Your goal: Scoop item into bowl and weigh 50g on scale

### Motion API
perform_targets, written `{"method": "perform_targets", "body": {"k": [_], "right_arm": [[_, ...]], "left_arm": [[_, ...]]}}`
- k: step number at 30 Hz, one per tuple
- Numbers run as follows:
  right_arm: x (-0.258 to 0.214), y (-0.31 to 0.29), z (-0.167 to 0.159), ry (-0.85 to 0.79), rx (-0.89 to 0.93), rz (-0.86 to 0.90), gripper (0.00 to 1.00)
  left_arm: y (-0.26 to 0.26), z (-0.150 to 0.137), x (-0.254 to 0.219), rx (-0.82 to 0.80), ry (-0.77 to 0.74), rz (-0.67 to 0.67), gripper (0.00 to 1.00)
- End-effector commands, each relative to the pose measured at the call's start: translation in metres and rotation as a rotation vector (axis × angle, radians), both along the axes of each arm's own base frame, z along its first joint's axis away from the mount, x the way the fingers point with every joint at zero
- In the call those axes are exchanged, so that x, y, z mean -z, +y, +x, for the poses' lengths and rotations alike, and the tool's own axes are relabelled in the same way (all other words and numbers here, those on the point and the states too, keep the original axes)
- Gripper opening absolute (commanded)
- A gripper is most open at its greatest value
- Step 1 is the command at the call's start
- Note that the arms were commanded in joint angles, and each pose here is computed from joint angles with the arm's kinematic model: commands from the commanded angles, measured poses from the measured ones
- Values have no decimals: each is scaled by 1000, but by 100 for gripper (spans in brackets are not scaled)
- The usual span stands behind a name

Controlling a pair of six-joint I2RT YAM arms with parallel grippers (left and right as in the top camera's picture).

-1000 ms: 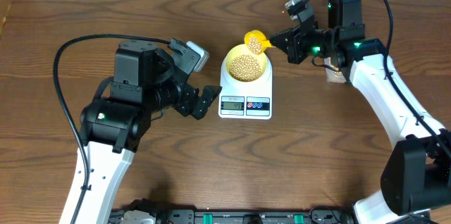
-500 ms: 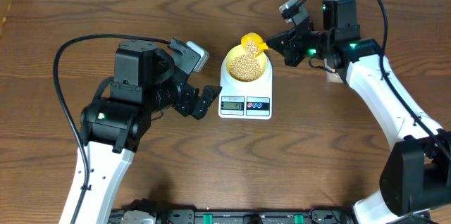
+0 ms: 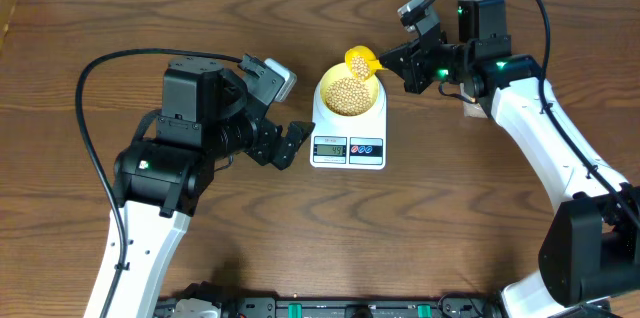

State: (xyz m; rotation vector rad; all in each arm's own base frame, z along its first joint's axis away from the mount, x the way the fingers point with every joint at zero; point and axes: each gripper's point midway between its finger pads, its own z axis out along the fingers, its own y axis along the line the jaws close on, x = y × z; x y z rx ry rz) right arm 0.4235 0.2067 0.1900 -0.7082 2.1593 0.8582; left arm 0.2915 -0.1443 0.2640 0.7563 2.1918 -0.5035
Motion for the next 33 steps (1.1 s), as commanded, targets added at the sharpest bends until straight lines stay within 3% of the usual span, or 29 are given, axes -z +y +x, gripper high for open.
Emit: {"method": "perform_targets", "body": {"k": [1,33], "right_arm": [[3,2,-1,43,20,21,1],[4,2,-2,55,24,22,1]], "left_arm": [[0,0,3,0,10,-5,98],[0,0,3,0,10,-5,98]]}}
